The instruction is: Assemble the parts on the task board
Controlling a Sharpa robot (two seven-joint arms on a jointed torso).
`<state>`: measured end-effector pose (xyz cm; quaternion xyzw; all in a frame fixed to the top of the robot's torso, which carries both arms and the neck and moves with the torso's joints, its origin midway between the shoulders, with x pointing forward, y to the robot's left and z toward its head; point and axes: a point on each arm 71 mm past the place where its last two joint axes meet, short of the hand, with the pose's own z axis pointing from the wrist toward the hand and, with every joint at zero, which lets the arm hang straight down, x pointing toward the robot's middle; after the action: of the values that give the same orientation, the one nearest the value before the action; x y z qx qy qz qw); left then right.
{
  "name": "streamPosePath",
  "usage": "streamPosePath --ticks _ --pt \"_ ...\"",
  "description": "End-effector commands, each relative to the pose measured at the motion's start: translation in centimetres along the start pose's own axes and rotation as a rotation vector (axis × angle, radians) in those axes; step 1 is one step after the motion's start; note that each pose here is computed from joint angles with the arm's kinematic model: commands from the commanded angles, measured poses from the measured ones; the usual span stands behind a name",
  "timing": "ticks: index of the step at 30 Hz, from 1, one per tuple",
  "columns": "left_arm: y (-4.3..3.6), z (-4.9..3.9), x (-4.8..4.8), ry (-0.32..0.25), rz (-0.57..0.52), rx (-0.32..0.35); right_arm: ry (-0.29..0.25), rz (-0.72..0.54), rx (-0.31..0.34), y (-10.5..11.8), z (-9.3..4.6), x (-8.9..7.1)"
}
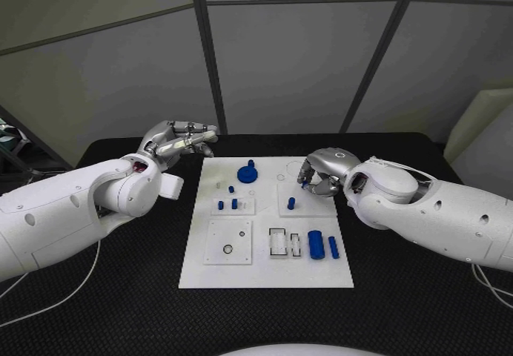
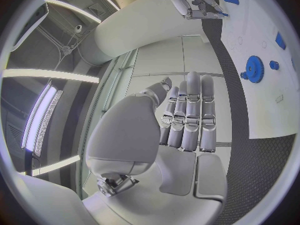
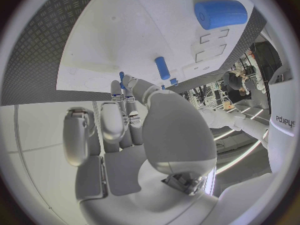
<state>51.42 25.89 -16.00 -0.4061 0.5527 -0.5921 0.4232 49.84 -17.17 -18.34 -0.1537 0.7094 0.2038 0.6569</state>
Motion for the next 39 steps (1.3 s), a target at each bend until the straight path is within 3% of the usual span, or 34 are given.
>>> streamPosePath --ticks 1,9,19,27,39 --pt "-0.21 0.09 0.04 0.002 -0.007 0.021 -0.082 0.022 -0.006 0.3 -0.4 -0.9" --pt "-0.18 0.16 0.15 0.004 -0.008 0.02 -0.097 0.082 -0.053 2.2 -1.4 -1.7" --pt "-0.07 0.58 0.95 0.019 -0.016 0.021 -0.076 0.156 -0.217 8.8 -0.9 -2.0" --pt "-0.02 1.04 1.81 0.032 -0.024 0.024 -0.016 0.197 -0.296 12.6 -0.2 0.4" --pt "0.04 1.53 2.53 0.044 -0.03 0.021 0.078 0.197 -0.319 14.4 0.1 4.3"
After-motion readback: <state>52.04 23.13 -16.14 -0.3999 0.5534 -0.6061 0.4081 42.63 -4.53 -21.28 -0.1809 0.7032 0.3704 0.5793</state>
